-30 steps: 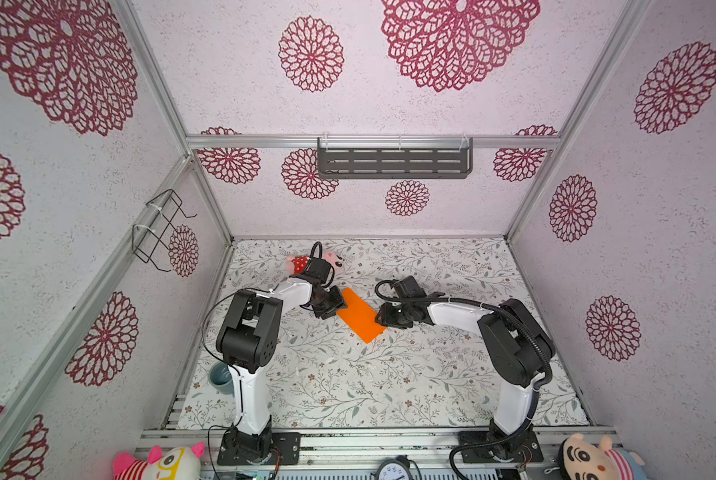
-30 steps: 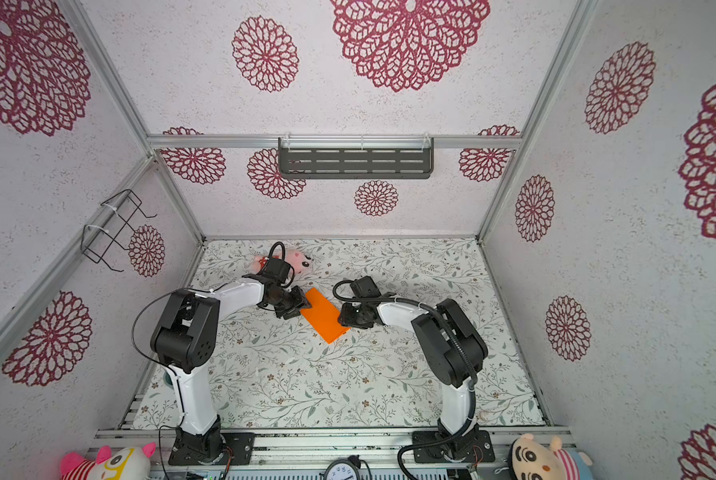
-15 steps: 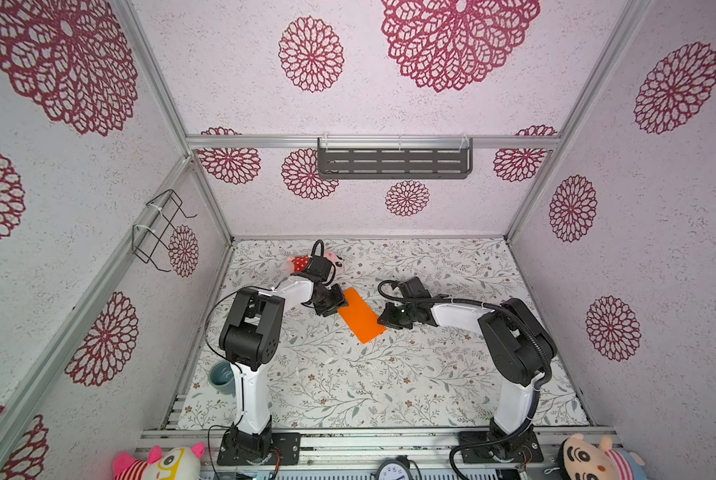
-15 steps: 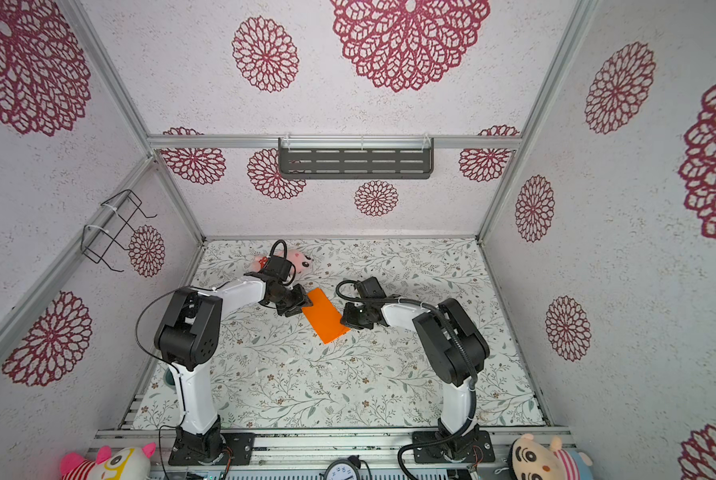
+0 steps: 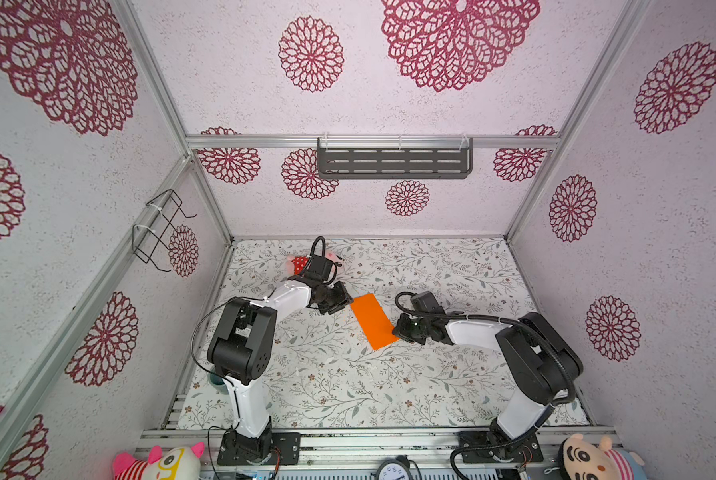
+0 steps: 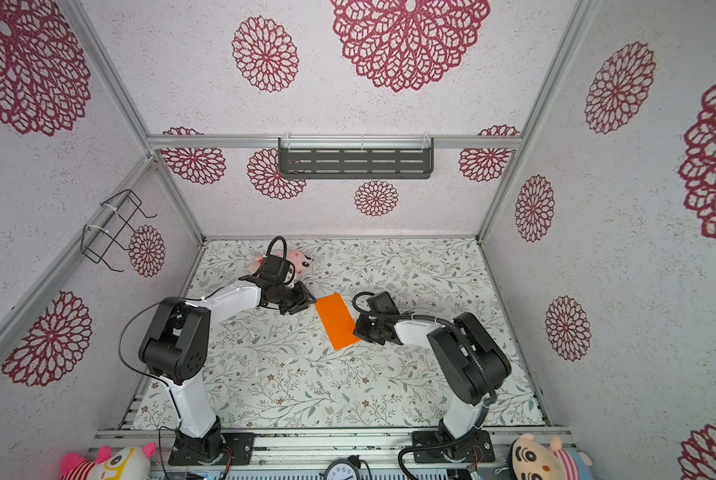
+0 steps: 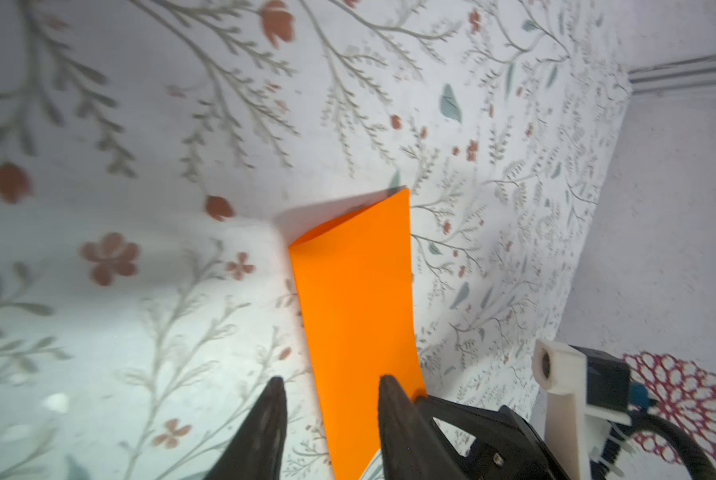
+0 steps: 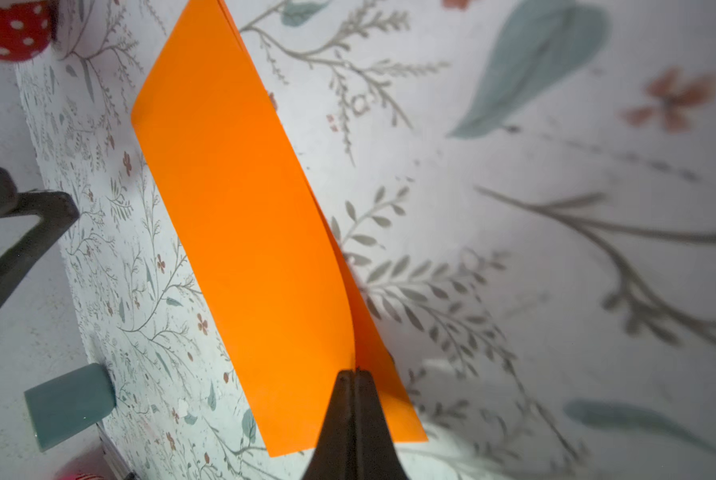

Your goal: Fold a paper plane with a square sheet of paper (pick it up from the middle)

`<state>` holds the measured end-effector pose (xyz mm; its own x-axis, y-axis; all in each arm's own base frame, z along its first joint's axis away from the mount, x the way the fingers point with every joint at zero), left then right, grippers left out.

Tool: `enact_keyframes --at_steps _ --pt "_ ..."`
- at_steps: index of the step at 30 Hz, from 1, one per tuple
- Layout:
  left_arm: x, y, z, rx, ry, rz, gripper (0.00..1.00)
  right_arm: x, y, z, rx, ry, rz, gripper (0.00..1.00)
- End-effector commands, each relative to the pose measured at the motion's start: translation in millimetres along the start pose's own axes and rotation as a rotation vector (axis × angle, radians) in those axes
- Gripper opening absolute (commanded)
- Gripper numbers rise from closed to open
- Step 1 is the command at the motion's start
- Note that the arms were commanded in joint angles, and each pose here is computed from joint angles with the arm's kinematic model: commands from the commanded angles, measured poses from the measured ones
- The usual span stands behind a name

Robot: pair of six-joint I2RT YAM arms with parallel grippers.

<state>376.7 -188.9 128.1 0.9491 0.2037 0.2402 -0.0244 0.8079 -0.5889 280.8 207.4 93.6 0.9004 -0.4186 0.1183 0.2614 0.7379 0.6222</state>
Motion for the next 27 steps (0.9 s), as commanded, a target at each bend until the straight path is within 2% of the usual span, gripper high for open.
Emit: enact_keyframes --at_steps 1,5,6,15,22,25,27 --pt "-6.5 -26.6 -10.2 -0.141 0.002 -0.01 0.32 3.4 3.9 17.0 0.049 -0.101 -0.115 0.0" --pt "-9.2 -37.3 -26.7 -0.175 0.035 -0.021 0.21 -1.6 -2.2 23.7 0.049 -0.116 -0.164 0.01" --pt "-12.8 -30.0 -40.8 -0.155 0.067 -0.005 0.19 -2.2 -3.0 23.7 0.045 -0.11 -0.17 0.01" --pt "-20.3 -20.3 -66.3 -0.096 0.154 -0.017 0.13 -7.8 2.4 16.9 0.081 -0.029 -0.188 0.03" --pt "-31.0 -5.3 -77.0 -0.028 0.237 -0.057 0.11 -8.6 6.1 11.4 0.082 0.058 -0.155 0.15" --pt "-32.9 -1.2 -78.4 0.001 0.259 -0.085 0.1 -8.3 7.4 9.2 0.073 0.075 -0.152 0.14" --pt "-33.4 1.4 -78.8 0.013 0.265 -0.09 0.1 -7.1 10.2 8.5 0.077 0.076 -0.143 0.06"
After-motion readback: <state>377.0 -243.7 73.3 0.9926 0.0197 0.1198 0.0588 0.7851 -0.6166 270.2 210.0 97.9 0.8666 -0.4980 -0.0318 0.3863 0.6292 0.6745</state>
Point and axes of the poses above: each gripper's point midway between its finger pads, its own z axis back along the fingers, its own y axis along the line the jaws close on, x = y × z, the point moved 8 cm from there along z, back along the fingers, and after that the axes turned 9 degrees about -z, right-handed, at the moved point
